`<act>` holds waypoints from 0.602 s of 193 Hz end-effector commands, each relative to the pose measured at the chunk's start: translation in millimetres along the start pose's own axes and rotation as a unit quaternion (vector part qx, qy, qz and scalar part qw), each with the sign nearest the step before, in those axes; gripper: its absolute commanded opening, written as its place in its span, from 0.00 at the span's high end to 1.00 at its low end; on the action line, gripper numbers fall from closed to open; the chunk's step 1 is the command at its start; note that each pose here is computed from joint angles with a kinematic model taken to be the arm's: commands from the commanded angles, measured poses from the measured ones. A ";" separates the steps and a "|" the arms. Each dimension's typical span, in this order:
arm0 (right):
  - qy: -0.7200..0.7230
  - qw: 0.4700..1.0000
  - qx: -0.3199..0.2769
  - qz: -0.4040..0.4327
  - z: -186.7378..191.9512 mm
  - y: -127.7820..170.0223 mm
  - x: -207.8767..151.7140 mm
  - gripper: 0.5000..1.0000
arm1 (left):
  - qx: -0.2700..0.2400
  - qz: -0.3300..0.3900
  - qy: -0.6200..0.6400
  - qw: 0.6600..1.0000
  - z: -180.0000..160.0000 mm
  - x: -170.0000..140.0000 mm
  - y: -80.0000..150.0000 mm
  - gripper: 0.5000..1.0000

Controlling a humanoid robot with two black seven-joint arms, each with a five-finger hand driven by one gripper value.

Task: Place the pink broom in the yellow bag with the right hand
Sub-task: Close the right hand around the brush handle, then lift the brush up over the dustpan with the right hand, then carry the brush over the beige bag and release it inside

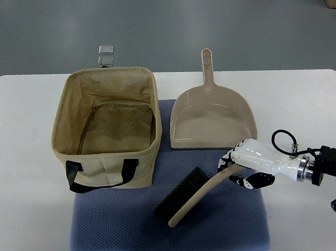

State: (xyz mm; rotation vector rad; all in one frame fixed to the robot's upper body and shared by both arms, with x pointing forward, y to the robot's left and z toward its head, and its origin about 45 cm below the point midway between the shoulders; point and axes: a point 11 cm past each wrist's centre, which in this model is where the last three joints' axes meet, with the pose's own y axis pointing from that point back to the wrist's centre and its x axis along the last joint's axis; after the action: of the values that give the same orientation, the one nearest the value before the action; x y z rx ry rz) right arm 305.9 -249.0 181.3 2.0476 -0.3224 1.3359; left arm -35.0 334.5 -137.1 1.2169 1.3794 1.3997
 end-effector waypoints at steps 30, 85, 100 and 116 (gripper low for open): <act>0.066 0.994 -0.047 0.071 39.2 23.6 91.1 1.00 | 0.000 0.000 0.000 1.000 0.0 0.3 0.0 0.00; 0.101 0.977 -0.105 0.158 74.6 50.0 201.3 1.00 | 0.000 0.000 0.000 1.000 0.0 0.3 0.0 0.00; 0.108 0.973 -0.108 0.171 75.3 50.5 222.2 1.00 | 0.000 0.000 0.000 1.000 0.0 0.3 0.0 0.00; 0.108 0.973 -0.090 0.185 63.9 39.8 242.3 1.00 | 0.000 0.000 0.000 1.000 -0.1 -0.2 0.0 0.00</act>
State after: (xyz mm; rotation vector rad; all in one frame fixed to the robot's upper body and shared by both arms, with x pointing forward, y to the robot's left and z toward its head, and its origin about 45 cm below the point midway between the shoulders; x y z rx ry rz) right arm 429.6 -302.4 372.3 1.7079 -0.7056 1.6273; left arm -35.0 334.6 -137.1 1.2171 1.3793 1.3999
